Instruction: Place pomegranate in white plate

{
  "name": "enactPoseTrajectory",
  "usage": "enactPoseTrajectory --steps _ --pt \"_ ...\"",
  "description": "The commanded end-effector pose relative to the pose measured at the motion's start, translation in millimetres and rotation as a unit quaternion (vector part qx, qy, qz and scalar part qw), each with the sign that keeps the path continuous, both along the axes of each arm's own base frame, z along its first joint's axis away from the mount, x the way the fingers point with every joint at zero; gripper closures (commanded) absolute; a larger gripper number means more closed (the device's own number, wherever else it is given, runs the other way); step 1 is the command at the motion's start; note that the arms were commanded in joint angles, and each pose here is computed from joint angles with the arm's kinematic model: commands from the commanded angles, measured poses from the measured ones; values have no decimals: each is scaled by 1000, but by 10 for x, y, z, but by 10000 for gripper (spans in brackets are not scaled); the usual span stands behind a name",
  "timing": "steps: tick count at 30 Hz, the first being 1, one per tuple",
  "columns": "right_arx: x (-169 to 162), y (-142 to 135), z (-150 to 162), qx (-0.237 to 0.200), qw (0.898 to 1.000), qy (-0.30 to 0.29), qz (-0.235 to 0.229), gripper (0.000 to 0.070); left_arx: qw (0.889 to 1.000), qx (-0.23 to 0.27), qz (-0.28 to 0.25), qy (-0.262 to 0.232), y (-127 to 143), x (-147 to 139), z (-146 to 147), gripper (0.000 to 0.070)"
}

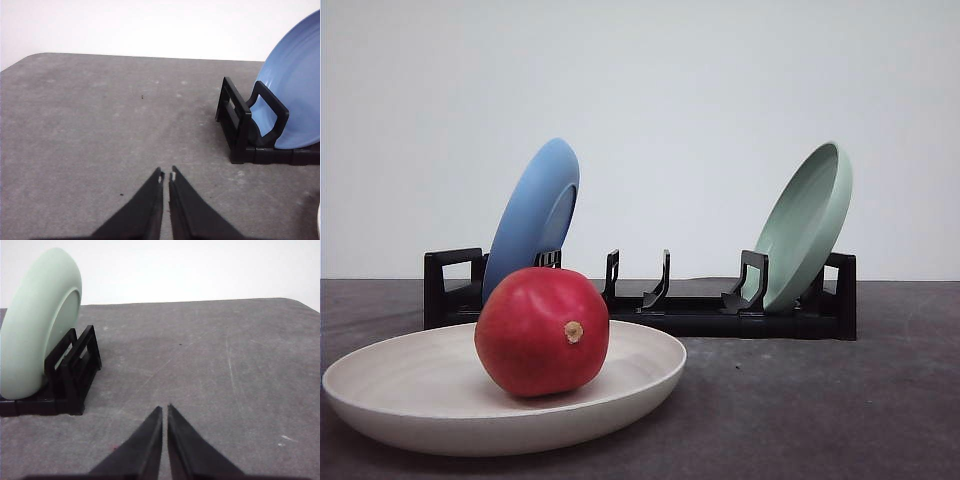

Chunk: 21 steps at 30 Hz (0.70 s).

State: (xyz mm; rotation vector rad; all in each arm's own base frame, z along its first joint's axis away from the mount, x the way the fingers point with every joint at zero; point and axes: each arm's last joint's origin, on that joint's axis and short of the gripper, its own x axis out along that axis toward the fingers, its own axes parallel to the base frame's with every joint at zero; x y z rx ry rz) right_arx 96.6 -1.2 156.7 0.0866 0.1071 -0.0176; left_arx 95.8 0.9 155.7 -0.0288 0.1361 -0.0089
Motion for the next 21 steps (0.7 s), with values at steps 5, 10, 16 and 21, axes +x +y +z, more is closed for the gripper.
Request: enactPoseTrajectory --steps 5,10,16,21 --pt "1 0 1 6 1000 -5 -1 688 1000 5 -2 -2 -1 6 -19 700" --pt "1 0 1 6 1000 -5 -1 688 1000 5 -2 -2 -1 6 -19 700" --pt "1 0 1 6 1000 -5 -1 688 1000 5 -2 -2 -1 6 -19 700" --pt "1 0 1 6 1000 -5 -1 688 1000 5 -2 -2 -1 6 -19 700"
